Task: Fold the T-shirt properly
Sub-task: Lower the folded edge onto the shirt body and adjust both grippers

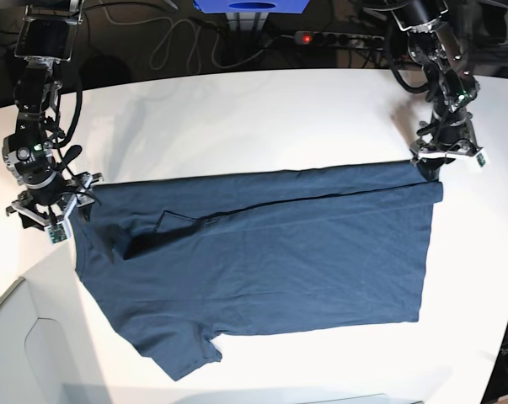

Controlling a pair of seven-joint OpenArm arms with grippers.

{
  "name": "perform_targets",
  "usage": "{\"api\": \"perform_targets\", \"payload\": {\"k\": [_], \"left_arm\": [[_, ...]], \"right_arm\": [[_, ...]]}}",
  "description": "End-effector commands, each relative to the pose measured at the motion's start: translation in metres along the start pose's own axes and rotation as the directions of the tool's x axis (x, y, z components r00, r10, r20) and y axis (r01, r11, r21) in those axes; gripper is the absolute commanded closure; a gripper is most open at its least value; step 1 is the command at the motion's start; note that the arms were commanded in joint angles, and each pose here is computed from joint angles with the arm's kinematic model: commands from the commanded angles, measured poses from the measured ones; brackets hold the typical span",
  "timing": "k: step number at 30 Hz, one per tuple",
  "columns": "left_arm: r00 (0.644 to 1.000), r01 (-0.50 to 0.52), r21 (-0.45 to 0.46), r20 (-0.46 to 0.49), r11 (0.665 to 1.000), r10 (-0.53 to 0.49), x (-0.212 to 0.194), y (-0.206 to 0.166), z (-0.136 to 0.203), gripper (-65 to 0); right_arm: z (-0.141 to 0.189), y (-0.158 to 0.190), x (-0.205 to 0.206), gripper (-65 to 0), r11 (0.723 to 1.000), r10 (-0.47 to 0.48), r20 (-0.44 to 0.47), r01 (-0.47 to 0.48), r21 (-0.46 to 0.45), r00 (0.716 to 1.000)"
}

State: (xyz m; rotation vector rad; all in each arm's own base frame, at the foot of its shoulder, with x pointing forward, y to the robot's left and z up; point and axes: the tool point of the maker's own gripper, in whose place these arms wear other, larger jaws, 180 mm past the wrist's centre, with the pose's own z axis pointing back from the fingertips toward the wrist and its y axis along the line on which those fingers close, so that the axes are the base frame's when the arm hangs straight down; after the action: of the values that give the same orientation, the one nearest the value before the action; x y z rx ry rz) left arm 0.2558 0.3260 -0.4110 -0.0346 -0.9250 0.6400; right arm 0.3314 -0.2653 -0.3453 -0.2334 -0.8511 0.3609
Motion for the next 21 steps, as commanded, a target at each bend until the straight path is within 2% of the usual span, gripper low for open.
{"api": "perform_targets", "payload": {"k": [1,10,14,21], "left_arm": [[0.999,0.000,0.007,-0.032,1.000,0.001,-0.004,0.003,-0.001,-34.6],[0.996,0.027,-0.042,-0.082,0.999,-0.031,-0.022,-0.018,-0.008,-16.3],[0.996,0.028,-0.041,-0.082,0.999,-0.031,-0.022,-0.018,-0.008,0.0],[0.996,0.030,-0.033,-0.088,0.999,-0.032,-0.024,-0.014,-0.007,0.0]], "right_arm": [[0.003,-0.011,0.015,-40.7,1.000,0.016,0.045,-0.016,-0.017,0.999],[-0.023,-0.008,-0.030,-40.7,0.998,-0.058,-0.080,0.060,0.019,0.995],[-0.031,-0.005,-0.040,-40.6,0.996,-0.065,-0.113,0.071,0.049,0.992],[-0.044,0.003,-0.065,-40.2,0.990,-0.078,-0.190,0.099,0.102,0.979]]}}
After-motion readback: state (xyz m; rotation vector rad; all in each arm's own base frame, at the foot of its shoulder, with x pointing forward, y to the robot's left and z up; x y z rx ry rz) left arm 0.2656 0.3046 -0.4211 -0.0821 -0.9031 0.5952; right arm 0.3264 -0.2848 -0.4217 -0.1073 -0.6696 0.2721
